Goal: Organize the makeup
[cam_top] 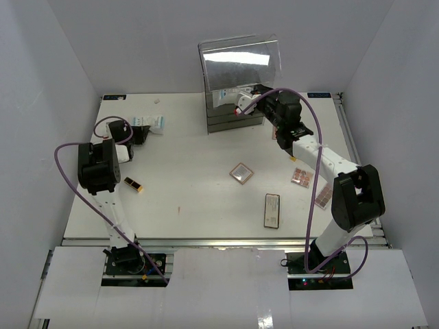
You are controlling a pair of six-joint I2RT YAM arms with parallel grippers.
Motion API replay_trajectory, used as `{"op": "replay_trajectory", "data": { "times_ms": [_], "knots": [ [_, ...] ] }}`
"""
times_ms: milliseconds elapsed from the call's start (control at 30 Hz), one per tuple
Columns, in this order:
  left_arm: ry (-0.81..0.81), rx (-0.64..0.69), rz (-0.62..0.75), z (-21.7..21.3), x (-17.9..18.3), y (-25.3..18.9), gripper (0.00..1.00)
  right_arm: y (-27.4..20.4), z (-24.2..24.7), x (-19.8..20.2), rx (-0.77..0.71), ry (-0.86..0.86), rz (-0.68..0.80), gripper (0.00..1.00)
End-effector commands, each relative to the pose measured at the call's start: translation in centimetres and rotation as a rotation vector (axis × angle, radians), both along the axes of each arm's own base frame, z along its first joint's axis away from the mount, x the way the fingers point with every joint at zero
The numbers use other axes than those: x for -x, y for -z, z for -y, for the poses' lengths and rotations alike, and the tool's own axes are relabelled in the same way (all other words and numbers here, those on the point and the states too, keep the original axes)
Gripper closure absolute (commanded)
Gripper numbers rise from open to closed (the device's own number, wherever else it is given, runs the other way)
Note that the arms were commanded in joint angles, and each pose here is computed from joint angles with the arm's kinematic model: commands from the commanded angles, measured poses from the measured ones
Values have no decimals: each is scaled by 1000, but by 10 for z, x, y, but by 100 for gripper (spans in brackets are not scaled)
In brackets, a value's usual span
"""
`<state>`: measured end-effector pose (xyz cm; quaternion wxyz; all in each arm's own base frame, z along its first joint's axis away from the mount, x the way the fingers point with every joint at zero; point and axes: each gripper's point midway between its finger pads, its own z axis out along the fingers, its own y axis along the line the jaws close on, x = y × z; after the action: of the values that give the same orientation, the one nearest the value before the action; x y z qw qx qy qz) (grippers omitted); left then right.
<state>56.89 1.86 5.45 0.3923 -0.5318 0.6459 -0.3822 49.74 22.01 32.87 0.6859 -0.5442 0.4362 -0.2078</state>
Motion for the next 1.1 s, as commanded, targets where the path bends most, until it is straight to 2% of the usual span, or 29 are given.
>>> {"op": "replay_trajectory", "data": {
  "times_ms": [0, 167, 300, 400, 767, 1067],
  "knots": [
    [187, -116, 243, 36, 41, -109, 100, -48, 5, 11, -80, 1, 118, 82],
    [304, -223, 364, 74, 110, -159, 100, -52, 4, 8, -81, 5, 130, 82],
    [422, -256, 407, 114, 149, -162, 100, -53, 3, 6, -80, 2, 134, 82],
    [529, -278, 462, 162, 168, -172, 100, -53, 3, 5, -84, 4, 131, 82],
    [752, -245, 587, 282, 169, -197, 100, -53, 4, 6, -81, 7, 133, 82],
    [823, -233, 600, 345, 143, -191, 100, -54, 5, 11, -81, -1, 134, 82]
  ]
}}
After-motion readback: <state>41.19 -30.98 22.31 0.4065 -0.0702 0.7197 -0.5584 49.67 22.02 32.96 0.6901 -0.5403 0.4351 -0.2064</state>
